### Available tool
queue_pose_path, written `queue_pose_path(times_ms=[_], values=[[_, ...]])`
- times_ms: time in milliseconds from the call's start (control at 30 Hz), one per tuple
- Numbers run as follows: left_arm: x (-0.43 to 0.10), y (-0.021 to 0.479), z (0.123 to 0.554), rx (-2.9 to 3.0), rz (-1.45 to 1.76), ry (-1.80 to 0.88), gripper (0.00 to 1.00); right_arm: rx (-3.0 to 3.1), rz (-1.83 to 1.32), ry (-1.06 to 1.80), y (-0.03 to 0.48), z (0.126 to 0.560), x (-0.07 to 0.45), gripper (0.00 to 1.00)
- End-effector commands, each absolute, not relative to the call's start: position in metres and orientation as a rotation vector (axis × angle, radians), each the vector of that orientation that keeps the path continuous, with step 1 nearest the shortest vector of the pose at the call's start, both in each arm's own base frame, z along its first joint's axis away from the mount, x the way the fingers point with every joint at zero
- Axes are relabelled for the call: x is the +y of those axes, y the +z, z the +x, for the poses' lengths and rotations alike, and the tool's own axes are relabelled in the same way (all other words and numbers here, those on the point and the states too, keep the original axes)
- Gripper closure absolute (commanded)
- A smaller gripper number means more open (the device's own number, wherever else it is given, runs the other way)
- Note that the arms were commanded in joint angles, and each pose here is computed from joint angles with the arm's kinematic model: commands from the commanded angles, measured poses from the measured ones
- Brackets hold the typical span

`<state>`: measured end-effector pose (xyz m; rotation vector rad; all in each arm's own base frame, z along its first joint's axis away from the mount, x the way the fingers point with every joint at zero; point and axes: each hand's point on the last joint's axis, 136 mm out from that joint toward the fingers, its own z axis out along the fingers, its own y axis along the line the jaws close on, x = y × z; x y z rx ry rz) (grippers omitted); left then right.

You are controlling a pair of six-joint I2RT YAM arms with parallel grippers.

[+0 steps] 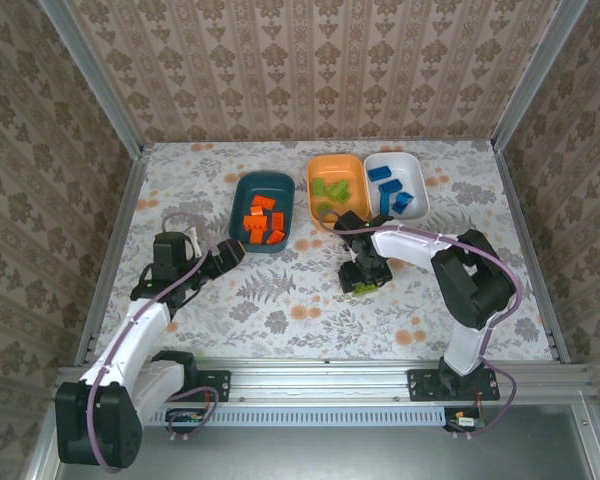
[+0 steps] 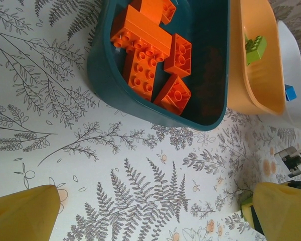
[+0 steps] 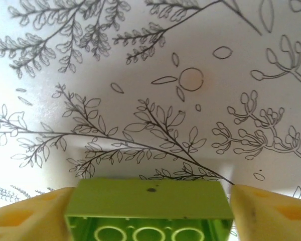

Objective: Sort the legos into containers by color

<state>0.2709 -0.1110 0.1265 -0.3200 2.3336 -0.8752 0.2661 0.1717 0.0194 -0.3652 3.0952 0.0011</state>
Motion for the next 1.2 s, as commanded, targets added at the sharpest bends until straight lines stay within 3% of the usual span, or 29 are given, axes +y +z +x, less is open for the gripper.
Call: queue_pose_path(times_ms=[0, 400, 767, 933, 1167], values=[[-0.109, 0.124, 0.268, 2.331, -0.312, -0.868, 0.00, 3.075, -0.374, -0.040, 0.028, 0.270, 0.171, 0.31], [-0.108, 0.131, 0.270, 2.305, -0.307, -0.871, 0.00, 2.851, -0.323, 0.049, 0.135, 0.304, 0.179, 0.34], [-0.107, 0.141, 0.269, 2.288, -0.290, -0.877, 0.00, 2.480, -0.274, 0.015, 0.248, 0.392, 0.182, 0.33], [-0.106, 0.144, 0.265, 2.290, -0.282, -0.870, 0.00, 2.289, -0.223, -0.026, 0.259, 0.457, 0.186, 0.33], [-0.104, 0.146, 0.259, 2.297, -0.294, -0.863, 0.00, 2.248, -0.118, -0.005, 0.224, 0.527, 0.187, 0.32]])
